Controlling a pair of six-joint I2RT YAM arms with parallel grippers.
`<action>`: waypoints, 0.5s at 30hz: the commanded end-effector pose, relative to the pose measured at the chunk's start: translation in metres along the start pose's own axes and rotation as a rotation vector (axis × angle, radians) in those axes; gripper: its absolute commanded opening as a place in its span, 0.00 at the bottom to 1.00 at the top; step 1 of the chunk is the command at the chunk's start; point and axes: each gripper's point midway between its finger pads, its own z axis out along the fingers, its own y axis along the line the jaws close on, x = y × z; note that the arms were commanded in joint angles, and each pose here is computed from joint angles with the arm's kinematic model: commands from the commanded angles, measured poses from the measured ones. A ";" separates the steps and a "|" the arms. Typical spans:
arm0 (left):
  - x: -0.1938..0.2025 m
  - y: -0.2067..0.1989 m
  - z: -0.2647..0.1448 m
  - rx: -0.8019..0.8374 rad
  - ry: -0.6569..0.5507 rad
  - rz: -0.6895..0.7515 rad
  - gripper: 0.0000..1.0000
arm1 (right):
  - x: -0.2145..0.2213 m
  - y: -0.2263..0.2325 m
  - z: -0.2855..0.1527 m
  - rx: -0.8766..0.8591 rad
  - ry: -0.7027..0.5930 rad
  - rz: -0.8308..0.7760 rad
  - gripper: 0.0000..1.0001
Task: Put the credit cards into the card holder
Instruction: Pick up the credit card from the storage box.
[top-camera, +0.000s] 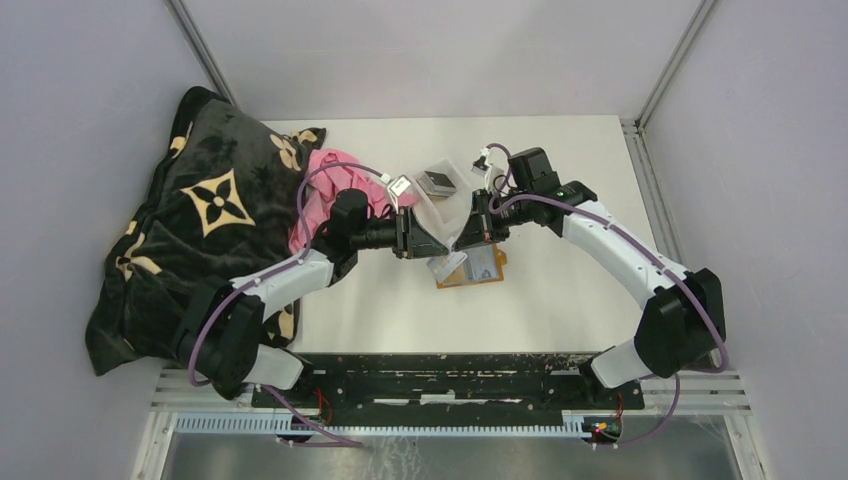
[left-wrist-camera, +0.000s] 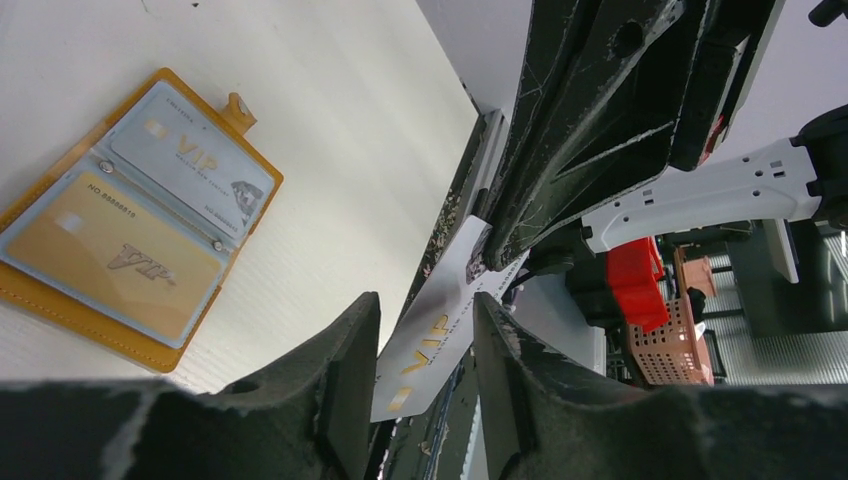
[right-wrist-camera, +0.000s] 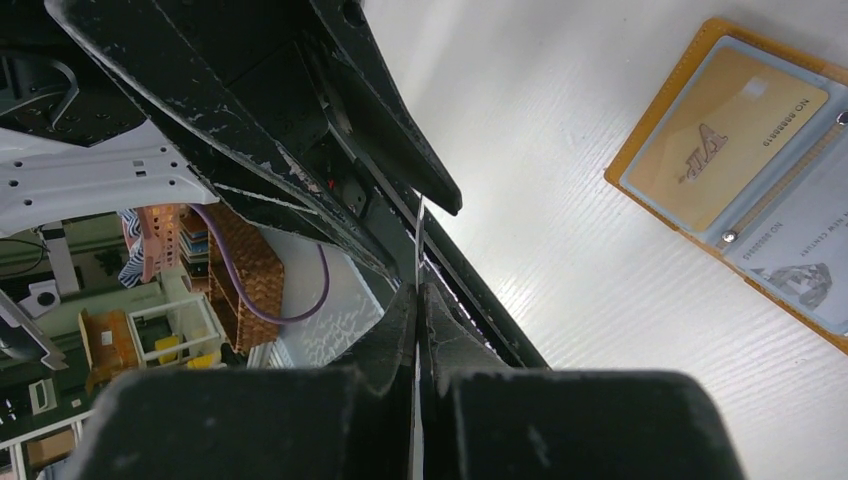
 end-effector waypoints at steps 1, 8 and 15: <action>0.006 -0.010 0.001 0.073 0.035 0.043 0.44 | -0.016 0.010 0.000 -0.058 -0.035 -0.026 0.01; 0.008 -0.014 0.002 0.103 0.053 0.024 0.22 | -0.024 0.009 0.001 -0.124 -0.028 0.008 0.01; 0.012 -0.018 0.001 0.134 0.068 -0.004 0.03 | -0.040 0.003 0.006 -0.171 -0.046 0.033 0.01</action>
